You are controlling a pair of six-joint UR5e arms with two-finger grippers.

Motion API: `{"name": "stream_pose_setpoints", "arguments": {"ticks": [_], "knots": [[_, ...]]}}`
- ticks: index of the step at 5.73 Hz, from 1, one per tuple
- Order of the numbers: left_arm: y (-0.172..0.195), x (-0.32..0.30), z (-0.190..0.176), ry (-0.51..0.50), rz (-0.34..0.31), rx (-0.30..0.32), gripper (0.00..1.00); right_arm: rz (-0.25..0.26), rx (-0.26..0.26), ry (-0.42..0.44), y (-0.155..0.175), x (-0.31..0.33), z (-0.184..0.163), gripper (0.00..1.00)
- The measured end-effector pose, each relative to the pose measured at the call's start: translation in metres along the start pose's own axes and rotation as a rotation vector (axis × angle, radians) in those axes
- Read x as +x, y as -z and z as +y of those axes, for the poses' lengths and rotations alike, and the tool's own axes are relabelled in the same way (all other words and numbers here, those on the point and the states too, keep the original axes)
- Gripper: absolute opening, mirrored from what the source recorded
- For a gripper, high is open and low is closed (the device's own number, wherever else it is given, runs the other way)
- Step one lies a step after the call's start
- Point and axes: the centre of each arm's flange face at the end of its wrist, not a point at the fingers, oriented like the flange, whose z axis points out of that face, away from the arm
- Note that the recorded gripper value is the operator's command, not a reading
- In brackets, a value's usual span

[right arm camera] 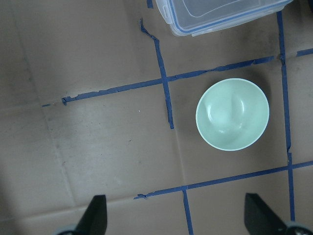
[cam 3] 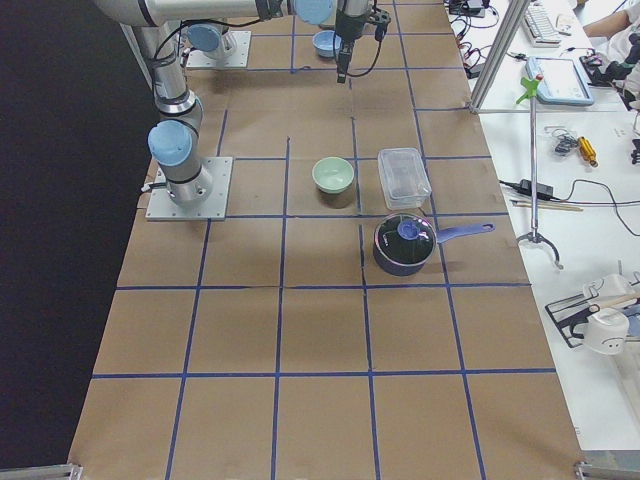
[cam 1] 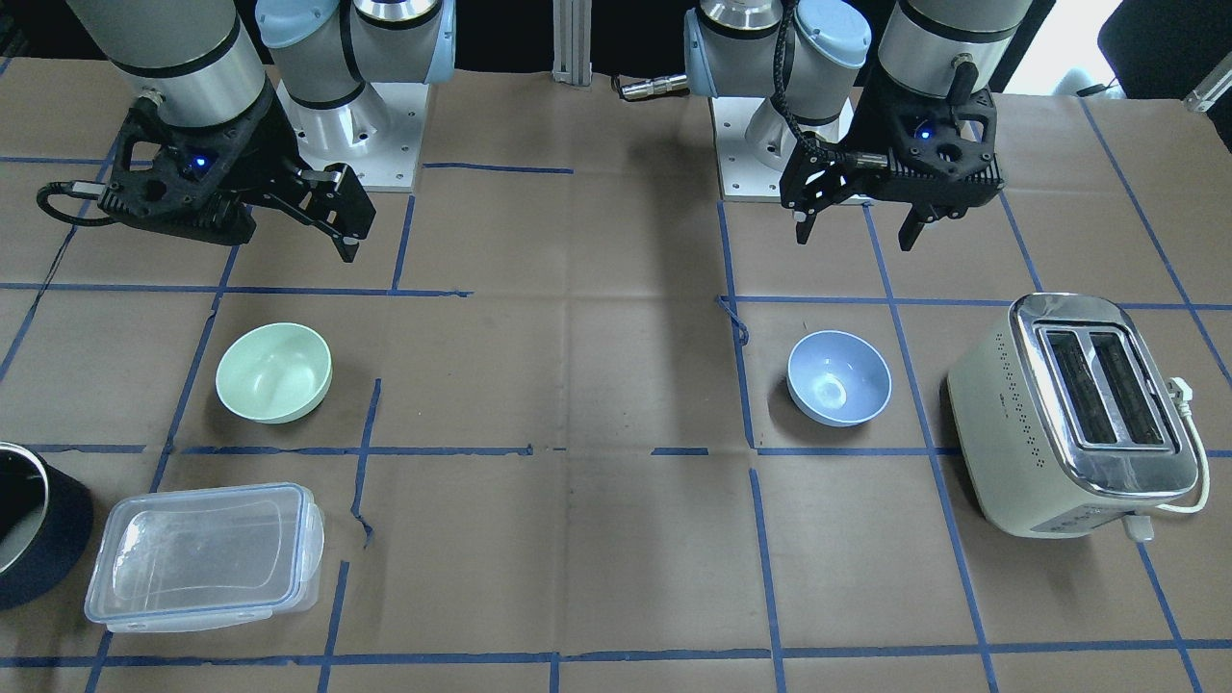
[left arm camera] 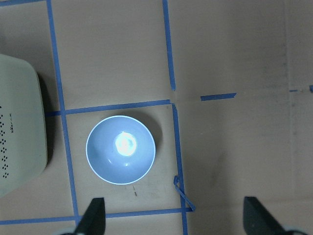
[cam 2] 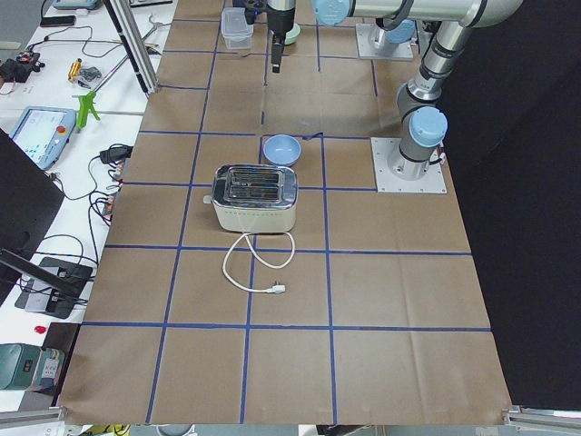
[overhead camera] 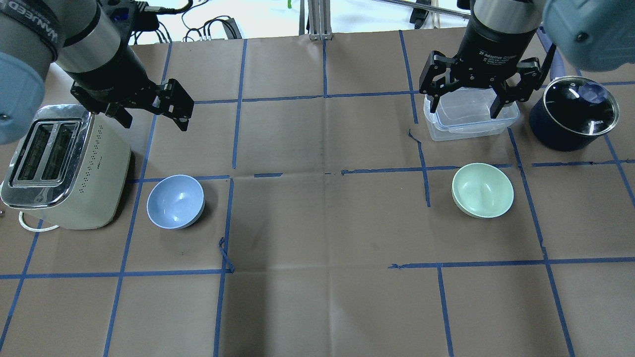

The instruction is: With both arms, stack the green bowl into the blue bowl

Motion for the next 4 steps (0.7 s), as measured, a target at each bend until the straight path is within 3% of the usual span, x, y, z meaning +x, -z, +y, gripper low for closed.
{"name": "stream_pose_setpoints", "arguments": {"ticks": [2, 4], "knots": [[-0.0002, -0.0001, 0.0010, 0.004, 0.010, -0.009, 0.98, 0.001, -0.005, -0.003, -0.0010, 0.0001, 0.0004, 1.00], [0.0010, 0.0010, 0.0035, 0.041, 0.021, -0.063, 0.98, 0.003, -0.022, -0.018, -0.0059, 0.0093, -0.0031, 1.00]]}}
